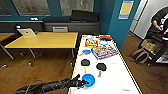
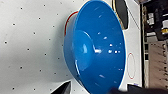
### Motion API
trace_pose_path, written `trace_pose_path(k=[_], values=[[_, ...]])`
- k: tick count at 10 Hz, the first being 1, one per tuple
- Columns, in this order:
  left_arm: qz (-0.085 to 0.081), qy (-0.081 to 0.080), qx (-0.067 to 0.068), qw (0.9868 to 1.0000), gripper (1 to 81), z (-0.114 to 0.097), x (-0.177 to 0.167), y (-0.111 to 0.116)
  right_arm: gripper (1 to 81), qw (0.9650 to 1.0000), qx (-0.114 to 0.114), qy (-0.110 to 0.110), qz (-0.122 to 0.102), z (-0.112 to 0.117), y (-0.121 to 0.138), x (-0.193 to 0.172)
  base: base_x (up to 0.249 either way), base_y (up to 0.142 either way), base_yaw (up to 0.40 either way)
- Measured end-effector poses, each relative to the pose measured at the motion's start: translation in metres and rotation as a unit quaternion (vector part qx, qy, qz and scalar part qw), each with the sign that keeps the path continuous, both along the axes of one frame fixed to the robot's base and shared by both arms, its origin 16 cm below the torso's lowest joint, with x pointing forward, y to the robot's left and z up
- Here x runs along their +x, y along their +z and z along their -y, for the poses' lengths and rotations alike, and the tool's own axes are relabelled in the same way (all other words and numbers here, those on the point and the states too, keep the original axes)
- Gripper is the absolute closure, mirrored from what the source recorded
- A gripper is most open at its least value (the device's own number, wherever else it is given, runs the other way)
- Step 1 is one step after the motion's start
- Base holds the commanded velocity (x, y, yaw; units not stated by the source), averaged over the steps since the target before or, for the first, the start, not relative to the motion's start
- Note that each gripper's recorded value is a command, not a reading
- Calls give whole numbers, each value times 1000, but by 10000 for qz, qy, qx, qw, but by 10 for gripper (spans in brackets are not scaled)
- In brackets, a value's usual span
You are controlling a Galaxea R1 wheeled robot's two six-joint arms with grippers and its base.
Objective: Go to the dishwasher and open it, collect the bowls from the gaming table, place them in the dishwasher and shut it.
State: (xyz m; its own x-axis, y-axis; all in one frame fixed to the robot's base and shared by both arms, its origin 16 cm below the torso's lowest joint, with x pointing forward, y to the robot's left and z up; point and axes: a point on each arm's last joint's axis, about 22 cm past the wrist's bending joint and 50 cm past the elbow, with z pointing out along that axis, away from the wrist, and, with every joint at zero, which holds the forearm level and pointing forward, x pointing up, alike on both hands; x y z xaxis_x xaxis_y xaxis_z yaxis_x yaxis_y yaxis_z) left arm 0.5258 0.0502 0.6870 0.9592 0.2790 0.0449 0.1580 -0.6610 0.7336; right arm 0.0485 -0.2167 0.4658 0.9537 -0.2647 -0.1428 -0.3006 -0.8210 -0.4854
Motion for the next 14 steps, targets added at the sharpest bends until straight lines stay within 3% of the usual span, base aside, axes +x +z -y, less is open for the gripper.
trace_pose_path(k=[2, 3, 4, 5, 8, 10, 11, 12, 13, 14], values=[[-72, 32, 49, 10000, 10, -4, -3, -6, 811, 10000, 3, -3, 5, 0, 0, 1, 0, 0, 0], [-230, 183, 37, 9996, 10, -7, -5, -11, 811, 10000, 1, 1, 0, 0, 0, 0, 0, 0, 0], [-429, 372, 9, 9984, 10, -10, -8, -16, 811, 10000, 7, 0, 3, -1, 0, 1, 0, 0, 0], [-610, 594, -15, 9964, 10, -14, -6, -19, 811, 10000, 24, -2, 2, -4, 0, 0, 0, 0, 0], [-927, 1001, 15, 9906, 10, -29, -12, -38, 811, 10000, 17, -3, 3, -4, 0, 1, 0, 0, 0], [-914, 1059, -42, 9902, 10, -23, -10, -39, 811, 10000, -7, 2, 1, -5, -3, 0, 0, 0, 0], [-992, 1117, -120, 9887, 811, -17, -13, -39, 811, 10000, 6, 3, 4, -8, -3, 1, 0, 0, 0], [-958, 1048, -63, 9898, 811, -18, -20, -46, 811, 10000, 8, 11, -5, -9, -3, 0, 0, 0, 0], [-932, 1108, -121, 9894, 811, -17, -23, -50, 811, 10000, -11, 10, -6, -7, -4, 0, 0, 0, 0], [-804, 1016, -102, 9915, 811, -12, -25, -51, 811, 10000, -29, 11, -6, -5, -5, 0, 0, 0, 0]])
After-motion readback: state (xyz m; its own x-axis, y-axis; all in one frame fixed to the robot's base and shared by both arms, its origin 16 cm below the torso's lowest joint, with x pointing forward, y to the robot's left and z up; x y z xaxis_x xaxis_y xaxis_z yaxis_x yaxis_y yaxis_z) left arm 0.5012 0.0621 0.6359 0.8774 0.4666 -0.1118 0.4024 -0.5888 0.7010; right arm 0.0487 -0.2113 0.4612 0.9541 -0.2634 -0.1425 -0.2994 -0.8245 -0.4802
